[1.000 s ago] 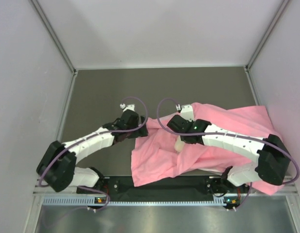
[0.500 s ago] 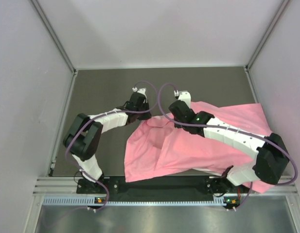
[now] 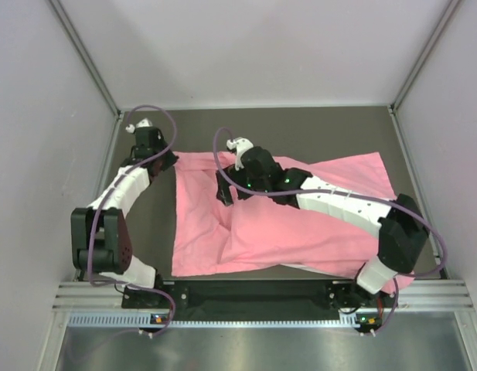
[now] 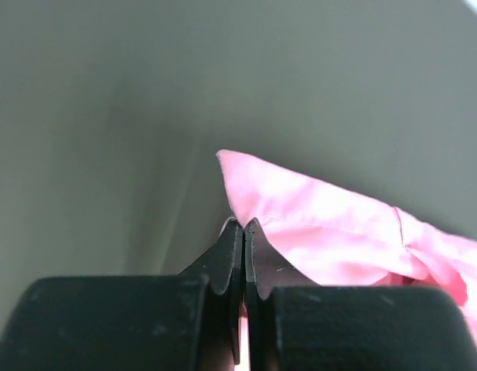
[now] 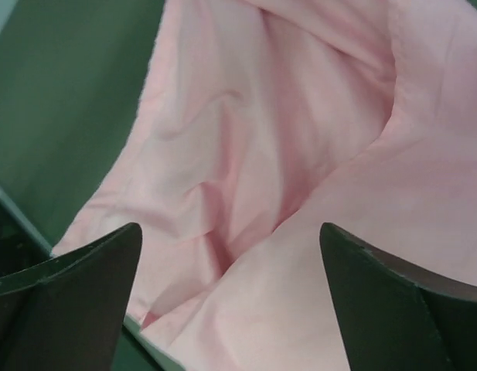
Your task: Put the pillow into the pillowcase
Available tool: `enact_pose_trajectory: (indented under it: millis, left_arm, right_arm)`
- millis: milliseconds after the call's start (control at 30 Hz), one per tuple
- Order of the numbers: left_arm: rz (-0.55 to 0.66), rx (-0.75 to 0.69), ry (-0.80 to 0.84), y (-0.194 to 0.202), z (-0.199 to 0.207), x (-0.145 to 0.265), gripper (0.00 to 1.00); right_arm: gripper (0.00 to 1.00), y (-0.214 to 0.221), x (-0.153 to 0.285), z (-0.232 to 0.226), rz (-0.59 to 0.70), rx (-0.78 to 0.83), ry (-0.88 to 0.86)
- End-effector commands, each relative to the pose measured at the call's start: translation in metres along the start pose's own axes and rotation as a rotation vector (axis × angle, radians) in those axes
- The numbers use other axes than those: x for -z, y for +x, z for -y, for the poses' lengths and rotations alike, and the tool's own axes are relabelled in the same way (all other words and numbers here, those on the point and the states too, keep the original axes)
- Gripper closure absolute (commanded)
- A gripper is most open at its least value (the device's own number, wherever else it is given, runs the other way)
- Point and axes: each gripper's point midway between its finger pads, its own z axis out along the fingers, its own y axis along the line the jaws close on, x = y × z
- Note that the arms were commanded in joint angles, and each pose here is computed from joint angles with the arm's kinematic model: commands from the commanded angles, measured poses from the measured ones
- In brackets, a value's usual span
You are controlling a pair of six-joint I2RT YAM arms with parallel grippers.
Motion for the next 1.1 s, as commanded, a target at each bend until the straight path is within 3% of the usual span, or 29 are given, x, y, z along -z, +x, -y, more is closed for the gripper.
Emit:
enact_pose_trajectory:
  millis: [0, 67, 200, 333, 367, 400, 500, 667, 800, 833, 900, 1067]
  left_arm:
    - [0.125, 0.067, -0.153, -0.037, -0.034, 0.022, 1.0]
    - [0.171, 0.125, -0.196, -0.054, -0.05, 0.03, 1.0]
    - [0.251, 0.153, -0.216, -0.082, -0.061, 0.04, 1.0]
    - [0.285, 0.134, -0.268, -0.104, -0.068, 0.049, 1.0]
    - [0.276, 0.123, -0.265, -0.104, -0.068, 0.05, 0.98]
    - [0.236, 0.088, -0.202, -0.1, -0.056, 0.048, 0.86]
    - [0.084, -0.001, -0.04, -0.058, -0.003, 0.045, 0.47]
    - [0.072, -0.113, -0.036, -0.012, 0.016, 0.077, 0.14]
    - [0.001, -0.157, 0.084, 0.026, 0.031, 0.109, 0.09]
    - [-0.033, -0.171, 0.101, 0.045, 0.03, 0.113, 0.01]
    - [-0.072, -0.203, 0.178, 0.073, 0.045, 0.131, 0.01]
    - [-0.229, -0.182, 0.212, 0.156, 0.036, 0.14, 0.01]
  right_arm:
    - [0.01, -0.046, 0.046, -0.02, 0.159, 0.004, -0.1]
    - [0.0, -0.031, 0.059, 0.001, 0.152, -0.049, -0.063]
    - [0.0, -0.023, 0.124, 0.069, 0.231, -0.163, 0.132]
    - [0.0, 0.026, 0.171, 0.157, 0.172, -0.333, 0.403]
    - [0.0, 0.042, 0.176, 0.173, 0.151, -0.36, 0.446]
    - [0.0, 0.046, 0.195, 0.2, 0.191, -0.419, 0.519]
    - [0.0, 0.072, 0.21, 0.234, 0.187, -0.518, 0.577]
    - [0.0, 0.096, 0.209, 0.23, 0.148, -0.602, 0.521]
    - [0.0, 0.107, 0.217, 0.207, 0.177, -0.6, 0.455]
    - [0.0, 0.111, 0.214, 0.198, 0.164, -0.628, 0.41]
    - [0.0, 0.121, 0.212, 0.182, 0.142, -0.642, 0.344]
    - [0.0, 0.167, 0.218, 0.194, 0.057, -0.78, 0.519]
